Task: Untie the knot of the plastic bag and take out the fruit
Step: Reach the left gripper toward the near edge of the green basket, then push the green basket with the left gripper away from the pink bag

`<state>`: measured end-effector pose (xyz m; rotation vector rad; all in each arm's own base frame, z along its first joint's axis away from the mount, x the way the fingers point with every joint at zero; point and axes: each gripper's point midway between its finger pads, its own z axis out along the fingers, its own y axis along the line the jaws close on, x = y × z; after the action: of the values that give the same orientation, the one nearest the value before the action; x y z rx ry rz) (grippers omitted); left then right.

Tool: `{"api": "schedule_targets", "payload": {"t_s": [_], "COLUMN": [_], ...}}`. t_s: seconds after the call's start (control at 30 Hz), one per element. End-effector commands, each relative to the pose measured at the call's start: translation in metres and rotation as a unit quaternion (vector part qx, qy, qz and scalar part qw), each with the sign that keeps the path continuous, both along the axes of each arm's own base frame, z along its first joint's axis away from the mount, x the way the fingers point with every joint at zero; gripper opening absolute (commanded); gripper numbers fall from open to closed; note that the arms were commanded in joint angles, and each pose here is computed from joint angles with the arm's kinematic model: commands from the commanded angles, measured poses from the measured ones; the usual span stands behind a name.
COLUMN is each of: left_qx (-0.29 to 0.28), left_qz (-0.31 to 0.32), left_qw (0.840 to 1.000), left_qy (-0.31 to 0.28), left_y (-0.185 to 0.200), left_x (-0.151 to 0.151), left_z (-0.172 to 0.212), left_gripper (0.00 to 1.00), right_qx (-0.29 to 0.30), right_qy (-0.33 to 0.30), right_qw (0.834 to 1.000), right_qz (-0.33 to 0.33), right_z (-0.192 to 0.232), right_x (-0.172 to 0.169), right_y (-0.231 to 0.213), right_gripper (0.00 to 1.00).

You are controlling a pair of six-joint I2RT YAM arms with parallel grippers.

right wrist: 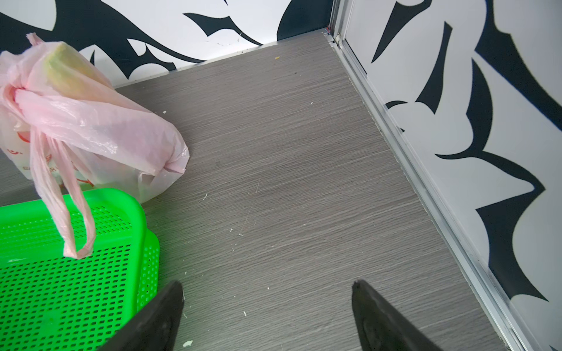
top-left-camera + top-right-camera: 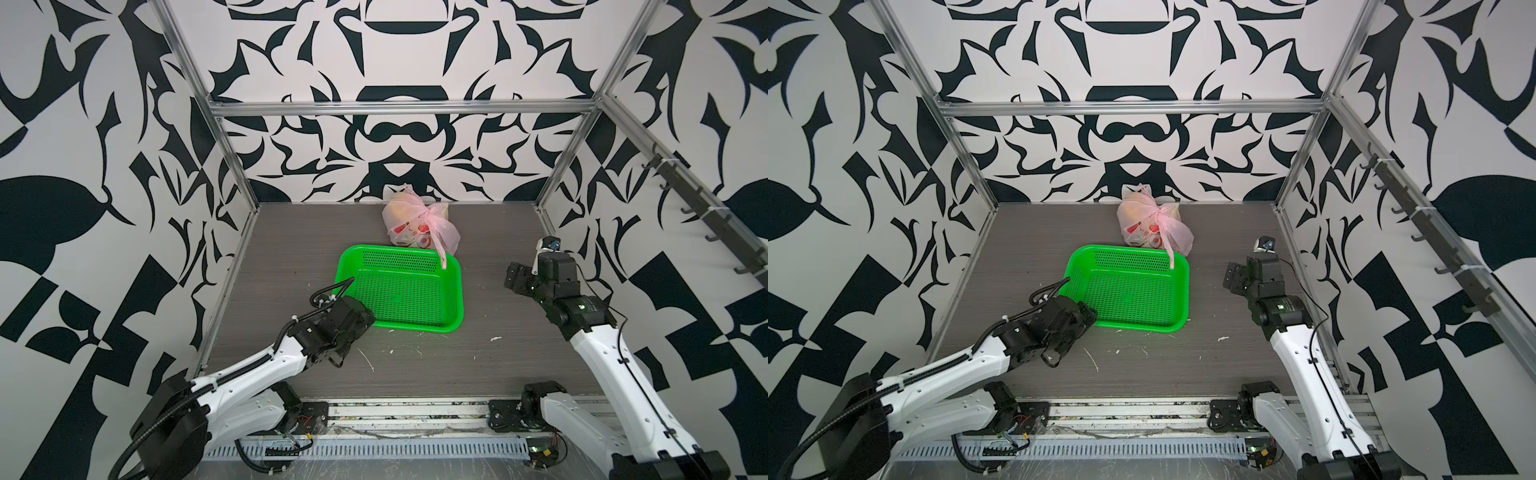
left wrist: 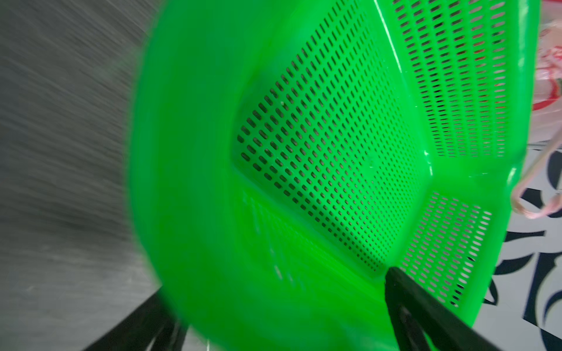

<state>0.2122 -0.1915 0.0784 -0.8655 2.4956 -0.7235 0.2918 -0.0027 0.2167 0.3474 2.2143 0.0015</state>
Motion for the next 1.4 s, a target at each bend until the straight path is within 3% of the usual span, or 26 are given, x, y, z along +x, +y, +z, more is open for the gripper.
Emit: {"api": "schedule_targets", "payload": {"t_s": [0.0, 0.4, 0.87, 1.37], "left_qx": [-0.026, -0.026, -0.002, 0.042], "left_qz": [0.010, -0.007, -0.020, -0.069], "left_qw": [0.999, 1.000, 1.000, 0.997], "left_qy": [-0.026, 0.004, 0.023, -0.018], "left_y": [-0.019, -0.045, -0.032, -0.028], "left_x": [0.019, 0.027, 0.012, 0.023], "left_z": [0.015, -0.008, -0.019, 0.001], "left_gripper": [0.96, 0.69, 0.39, 0.13], "right_qx": [-0.005, -0.017, -0.011, -0.003], "right_qy": [-0.023, -0.024, -0.024, -0.021], "right_qw": [1.000, 1.000, 1.000, 1.000], "right_qz": [0.011, 0.008, 0.009, 0.010], "right_z": [0.018, 0.016, 0.011, 0.008], "right_x": [0.005, 0.002, 0.003, -0.004], "right_y": [0.002, -0.001, 0.001, 0.002], "right_gripper": [0.89, 0.88, 0.84, 0.77]}}
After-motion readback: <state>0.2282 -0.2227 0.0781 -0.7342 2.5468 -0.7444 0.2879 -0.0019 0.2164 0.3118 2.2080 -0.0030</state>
